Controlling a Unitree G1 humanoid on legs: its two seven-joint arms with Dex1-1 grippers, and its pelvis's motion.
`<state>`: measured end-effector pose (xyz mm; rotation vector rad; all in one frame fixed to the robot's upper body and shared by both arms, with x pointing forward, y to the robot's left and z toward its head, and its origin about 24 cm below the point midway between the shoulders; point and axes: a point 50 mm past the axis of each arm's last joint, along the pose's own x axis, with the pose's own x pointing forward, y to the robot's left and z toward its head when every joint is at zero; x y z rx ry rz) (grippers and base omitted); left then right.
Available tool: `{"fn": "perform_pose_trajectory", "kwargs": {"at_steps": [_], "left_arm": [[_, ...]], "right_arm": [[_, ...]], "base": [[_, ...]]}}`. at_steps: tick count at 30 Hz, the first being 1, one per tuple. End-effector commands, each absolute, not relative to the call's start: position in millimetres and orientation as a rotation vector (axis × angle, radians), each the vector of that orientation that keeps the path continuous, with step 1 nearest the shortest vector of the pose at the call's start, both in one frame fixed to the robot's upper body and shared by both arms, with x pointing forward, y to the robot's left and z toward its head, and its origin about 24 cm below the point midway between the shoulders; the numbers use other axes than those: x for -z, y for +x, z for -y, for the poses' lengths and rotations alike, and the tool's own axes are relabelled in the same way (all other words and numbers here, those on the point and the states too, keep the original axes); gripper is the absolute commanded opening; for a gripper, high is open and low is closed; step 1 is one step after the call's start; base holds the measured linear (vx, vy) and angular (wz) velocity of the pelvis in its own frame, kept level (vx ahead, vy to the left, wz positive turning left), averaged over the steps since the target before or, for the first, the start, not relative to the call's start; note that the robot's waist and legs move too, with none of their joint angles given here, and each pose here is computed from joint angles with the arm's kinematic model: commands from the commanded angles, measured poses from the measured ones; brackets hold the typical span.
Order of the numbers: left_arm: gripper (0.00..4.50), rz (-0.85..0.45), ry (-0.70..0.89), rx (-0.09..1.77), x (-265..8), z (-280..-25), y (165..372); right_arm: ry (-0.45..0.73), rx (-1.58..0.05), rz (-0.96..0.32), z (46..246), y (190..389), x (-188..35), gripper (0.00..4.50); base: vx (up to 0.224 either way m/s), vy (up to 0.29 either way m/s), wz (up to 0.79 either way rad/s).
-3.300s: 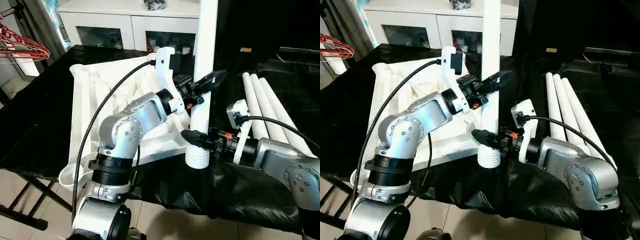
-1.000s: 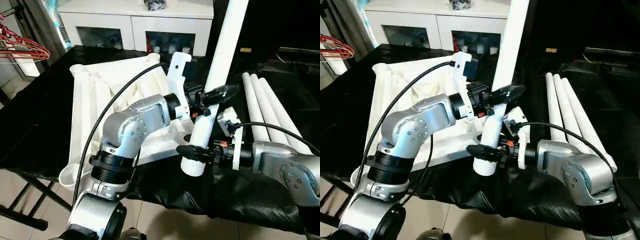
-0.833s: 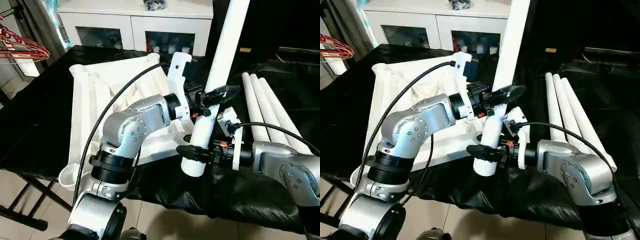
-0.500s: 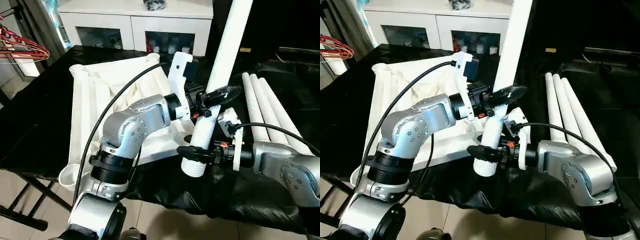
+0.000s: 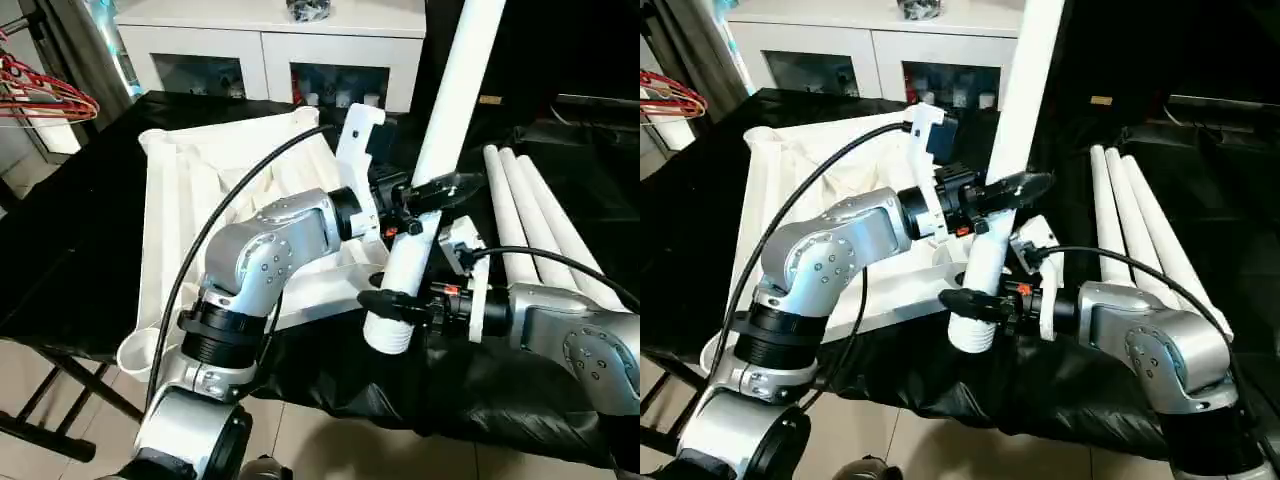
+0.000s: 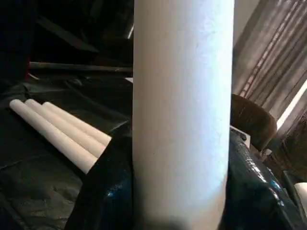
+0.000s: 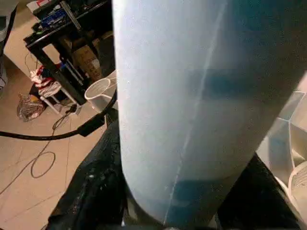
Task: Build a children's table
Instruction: Pick table leg
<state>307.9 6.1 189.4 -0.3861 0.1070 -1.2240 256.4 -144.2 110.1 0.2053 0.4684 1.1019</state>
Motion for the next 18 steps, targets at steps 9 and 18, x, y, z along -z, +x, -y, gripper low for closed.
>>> {"fn": "perform_pose_trajectory", "kwargs": {"at_steps": [9,18], "left_arm": [[2.57,-0.124,-0.401,1.252,-196.5,-5.3,306.3],[2.92,0.044,-0.482,1.216,-217.4,-18.8,310.0]], "right_arm": [[0.207,-1.089,-0.436,146.3,257.7,-113.9,1.91],[0.220,-1.035,-0.382,144.9,263.7,-113.5,1.91]], "base": [[0.000,0.000,0.00],[0.000,0.000,0.00]]}}
